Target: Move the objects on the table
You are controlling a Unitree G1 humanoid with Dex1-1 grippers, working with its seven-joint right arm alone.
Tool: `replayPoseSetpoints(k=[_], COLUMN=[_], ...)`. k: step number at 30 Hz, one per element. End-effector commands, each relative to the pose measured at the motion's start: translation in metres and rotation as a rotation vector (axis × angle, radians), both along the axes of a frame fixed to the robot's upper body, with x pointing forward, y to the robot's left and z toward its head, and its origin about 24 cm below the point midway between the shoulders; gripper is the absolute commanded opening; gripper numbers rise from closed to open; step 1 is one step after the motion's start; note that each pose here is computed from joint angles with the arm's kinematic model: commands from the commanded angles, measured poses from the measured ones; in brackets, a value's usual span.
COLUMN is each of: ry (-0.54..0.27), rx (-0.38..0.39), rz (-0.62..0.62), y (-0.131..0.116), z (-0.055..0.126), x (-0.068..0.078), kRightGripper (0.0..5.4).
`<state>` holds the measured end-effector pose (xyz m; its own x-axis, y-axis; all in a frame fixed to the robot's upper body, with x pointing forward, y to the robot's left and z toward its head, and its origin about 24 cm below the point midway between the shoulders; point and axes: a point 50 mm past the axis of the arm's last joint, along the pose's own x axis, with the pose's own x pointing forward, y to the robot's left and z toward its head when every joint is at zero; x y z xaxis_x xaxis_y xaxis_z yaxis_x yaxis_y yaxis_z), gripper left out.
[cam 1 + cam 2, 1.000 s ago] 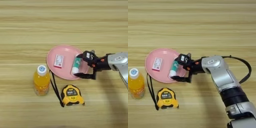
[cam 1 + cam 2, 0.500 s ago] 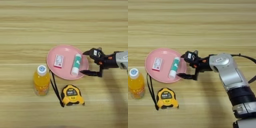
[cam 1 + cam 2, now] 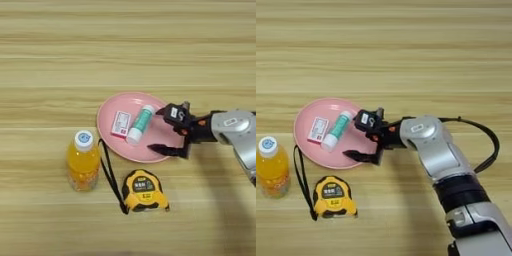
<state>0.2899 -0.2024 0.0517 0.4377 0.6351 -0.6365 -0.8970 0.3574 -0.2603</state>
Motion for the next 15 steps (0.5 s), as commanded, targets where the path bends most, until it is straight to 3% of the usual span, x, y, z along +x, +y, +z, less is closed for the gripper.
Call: replayPoseSetpoints(k=[1, 15], ry=[-0.192, -0.272], rx=[0.013, 0.049], rz=[-0.008, -0.002], y=[0.008, 0.013], z=[0.037, 0.051], x=[0.023, 0.028], kRightGripper=[5.37, 5.37])
